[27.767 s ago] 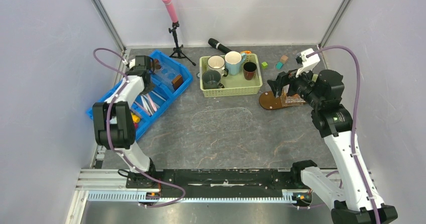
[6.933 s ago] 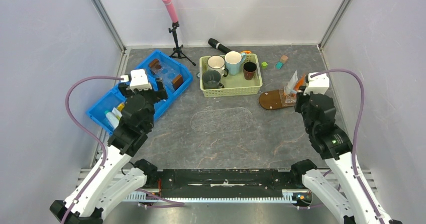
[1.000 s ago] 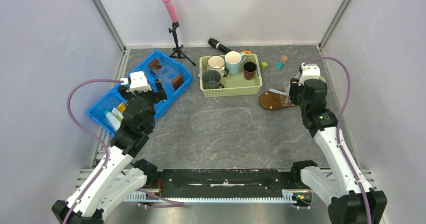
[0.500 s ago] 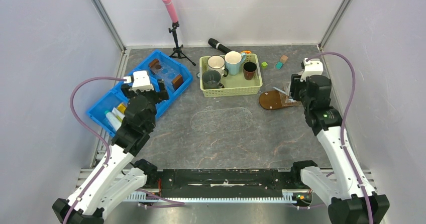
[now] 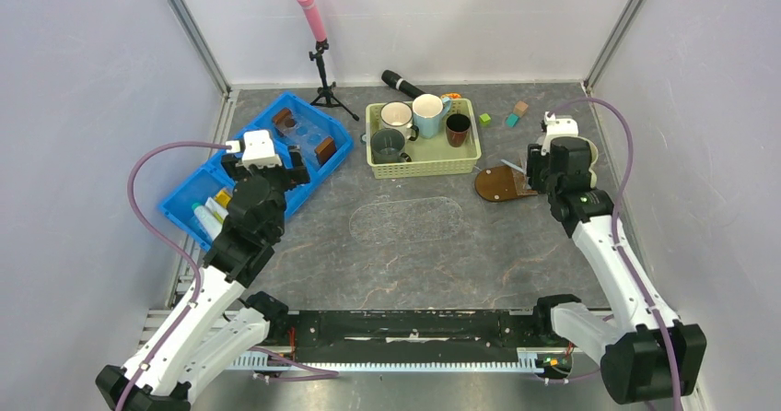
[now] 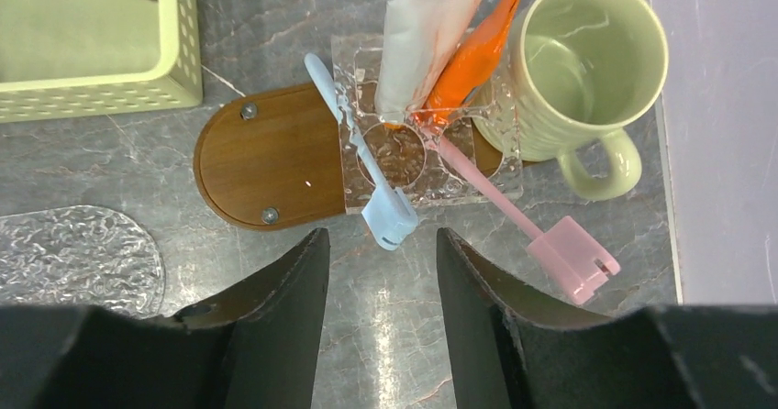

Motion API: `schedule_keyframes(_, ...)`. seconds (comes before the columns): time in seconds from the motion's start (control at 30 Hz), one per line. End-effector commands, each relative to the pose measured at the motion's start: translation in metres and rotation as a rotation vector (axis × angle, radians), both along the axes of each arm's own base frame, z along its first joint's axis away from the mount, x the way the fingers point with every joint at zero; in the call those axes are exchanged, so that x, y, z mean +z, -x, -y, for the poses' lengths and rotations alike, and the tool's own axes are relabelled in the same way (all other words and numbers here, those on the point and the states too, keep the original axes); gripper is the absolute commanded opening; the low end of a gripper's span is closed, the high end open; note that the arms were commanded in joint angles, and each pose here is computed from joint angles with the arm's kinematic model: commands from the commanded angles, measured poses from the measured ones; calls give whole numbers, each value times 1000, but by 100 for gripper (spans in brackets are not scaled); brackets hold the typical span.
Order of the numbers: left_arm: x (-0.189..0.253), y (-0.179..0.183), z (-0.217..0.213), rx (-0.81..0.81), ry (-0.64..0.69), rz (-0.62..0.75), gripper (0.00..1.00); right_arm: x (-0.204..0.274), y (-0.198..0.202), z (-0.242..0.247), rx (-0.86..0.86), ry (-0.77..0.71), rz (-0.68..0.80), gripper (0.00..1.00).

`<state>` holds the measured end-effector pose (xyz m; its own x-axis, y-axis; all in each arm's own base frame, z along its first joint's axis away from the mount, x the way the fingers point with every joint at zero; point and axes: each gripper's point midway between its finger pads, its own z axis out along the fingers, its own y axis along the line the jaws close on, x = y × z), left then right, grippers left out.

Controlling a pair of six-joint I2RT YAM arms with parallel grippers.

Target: Prepare toiletry sets of a toothbrush and toothpaste on the tray

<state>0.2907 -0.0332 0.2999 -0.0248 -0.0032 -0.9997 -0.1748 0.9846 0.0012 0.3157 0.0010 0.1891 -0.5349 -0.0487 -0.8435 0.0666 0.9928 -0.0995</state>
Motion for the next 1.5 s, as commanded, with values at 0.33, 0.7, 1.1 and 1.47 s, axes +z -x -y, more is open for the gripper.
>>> schedule_keyframes(0.33, 12, 2, 0, -1, 49, 46, 100, -28, -13, 13, -123, -4, -26, 48)
schedule_keyframes(0.7, 13, 3, -2, 4, 53, 51, 100, -48, -10, 17, -159, -20, -58, 48)
schedule_keyframes(1.1, 12, 2, -2, 6, 50, 47, 100, -59, -11, 14, -152, -66, -67, 45)
schedule_keyframes(1.47, 11, 2, -1, 5, 51, 47, 100, -59, -12, 13, -150, -88, -55, 43)
